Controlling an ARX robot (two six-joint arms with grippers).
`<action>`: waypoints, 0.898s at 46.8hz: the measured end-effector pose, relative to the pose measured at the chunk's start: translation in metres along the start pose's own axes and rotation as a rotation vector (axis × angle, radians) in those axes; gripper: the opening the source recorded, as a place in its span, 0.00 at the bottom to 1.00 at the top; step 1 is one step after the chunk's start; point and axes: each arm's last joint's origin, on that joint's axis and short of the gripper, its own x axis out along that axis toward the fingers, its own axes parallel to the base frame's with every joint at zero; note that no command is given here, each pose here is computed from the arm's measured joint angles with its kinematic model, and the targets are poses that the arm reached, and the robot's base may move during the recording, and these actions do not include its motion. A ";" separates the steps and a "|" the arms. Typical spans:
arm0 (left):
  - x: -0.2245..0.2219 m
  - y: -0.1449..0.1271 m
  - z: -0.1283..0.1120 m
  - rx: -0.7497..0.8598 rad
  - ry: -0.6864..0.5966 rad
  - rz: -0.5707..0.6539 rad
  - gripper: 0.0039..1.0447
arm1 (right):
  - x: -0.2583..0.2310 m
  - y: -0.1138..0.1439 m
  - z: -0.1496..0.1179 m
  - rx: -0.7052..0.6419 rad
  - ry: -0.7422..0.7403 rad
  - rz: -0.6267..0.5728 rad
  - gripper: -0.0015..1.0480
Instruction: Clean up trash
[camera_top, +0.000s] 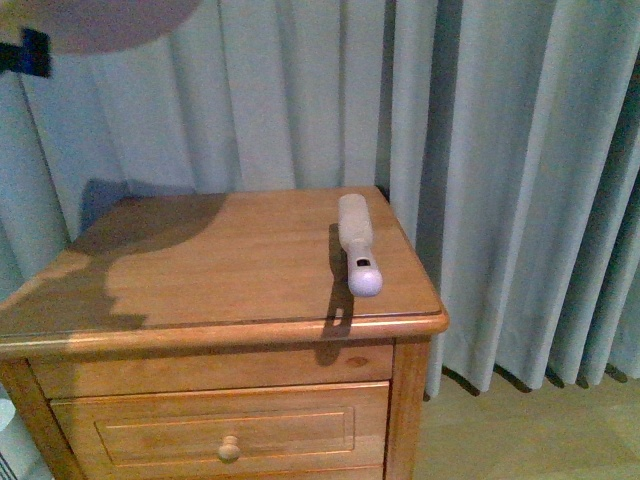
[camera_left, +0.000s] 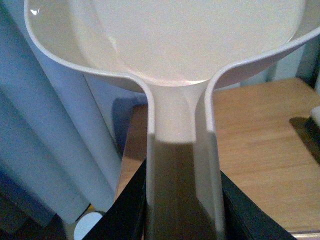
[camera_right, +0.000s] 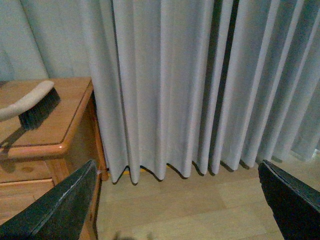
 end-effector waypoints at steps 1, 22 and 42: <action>-0.009 0.001 0.001 -0.004 -0.024 0.002 0.26 | 0.000 0.000 0.000 0.000 0.000 0.000 0.93; -0.157 0.045 -0.032 -0.058 -0.422 -0.025 0.26 | 0.000 0.000 0.000 0.000 0.000 0.000 0.93; -0.166 0.050 -0.050 -0.120 -0.452 -0.062 0.26 | 0.031 0.024 0.032 -0.038 0.228 0.032 0.93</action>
